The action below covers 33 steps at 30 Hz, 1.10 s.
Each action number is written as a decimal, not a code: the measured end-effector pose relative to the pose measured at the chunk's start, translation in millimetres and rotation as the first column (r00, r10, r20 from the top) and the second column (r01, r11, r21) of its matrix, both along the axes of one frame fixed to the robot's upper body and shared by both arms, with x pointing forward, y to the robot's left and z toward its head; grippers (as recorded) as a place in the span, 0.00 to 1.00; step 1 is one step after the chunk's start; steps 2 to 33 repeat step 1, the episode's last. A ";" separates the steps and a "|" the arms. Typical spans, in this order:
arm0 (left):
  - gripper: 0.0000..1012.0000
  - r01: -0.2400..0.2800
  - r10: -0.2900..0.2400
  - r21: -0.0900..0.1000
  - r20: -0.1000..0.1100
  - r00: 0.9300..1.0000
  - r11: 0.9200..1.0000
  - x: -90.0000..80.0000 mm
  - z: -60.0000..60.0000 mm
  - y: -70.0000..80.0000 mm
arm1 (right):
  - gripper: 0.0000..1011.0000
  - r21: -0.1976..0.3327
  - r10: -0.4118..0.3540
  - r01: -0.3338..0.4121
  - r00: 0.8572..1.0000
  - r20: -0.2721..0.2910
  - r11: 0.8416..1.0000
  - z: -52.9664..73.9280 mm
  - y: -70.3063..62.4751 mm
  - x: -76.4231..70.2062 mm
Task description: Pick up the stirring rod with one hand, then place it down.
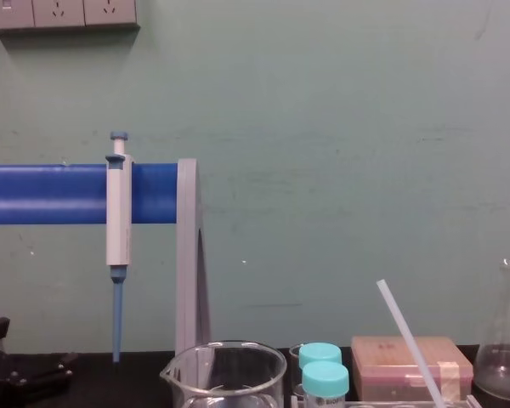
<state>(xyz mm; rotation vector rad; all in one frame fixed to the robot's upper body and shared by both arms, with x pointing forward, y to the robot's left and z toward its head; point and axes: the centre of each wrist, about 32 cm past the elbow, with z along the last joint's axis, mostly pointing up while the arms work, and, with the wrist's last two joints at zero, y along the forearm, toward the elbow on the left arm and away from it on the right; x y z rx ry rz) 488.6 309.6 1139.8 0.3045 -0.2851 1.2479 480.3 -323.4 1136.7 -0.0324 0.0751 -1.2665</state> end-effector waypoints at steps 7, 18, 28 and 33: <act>0.99 0.000 0.000 0.000 0.000 1.000 1.000 0.0 0.0 0.0 | 0.99 0.000 0.000 0.000 1.000 0.000 1.000 0.0 0.0 0.0; 0.99 0.000 0.000 0.000 0.000 1.000 1.000 0.0 0.0 0.0 | 0.99 0.000 0.000 0.000 1.000 0.000 1.000 0.0 0.0 0.0; 0.99 0.000 0.000 0.000 0.000 1.000 1.000 0.0 0.0 0.0 | 0.99 0.000 0.000 0.000 1.000 0.000 1.000 0.0 0.0 0.0; 0.99 0.000 0.000 0.000 0.000 1.000 1.000 0.0 0.0 0.0 | 0.99 0.000 0.000 0.000 1.000 0.000 1.000 0.0 0.0 0.0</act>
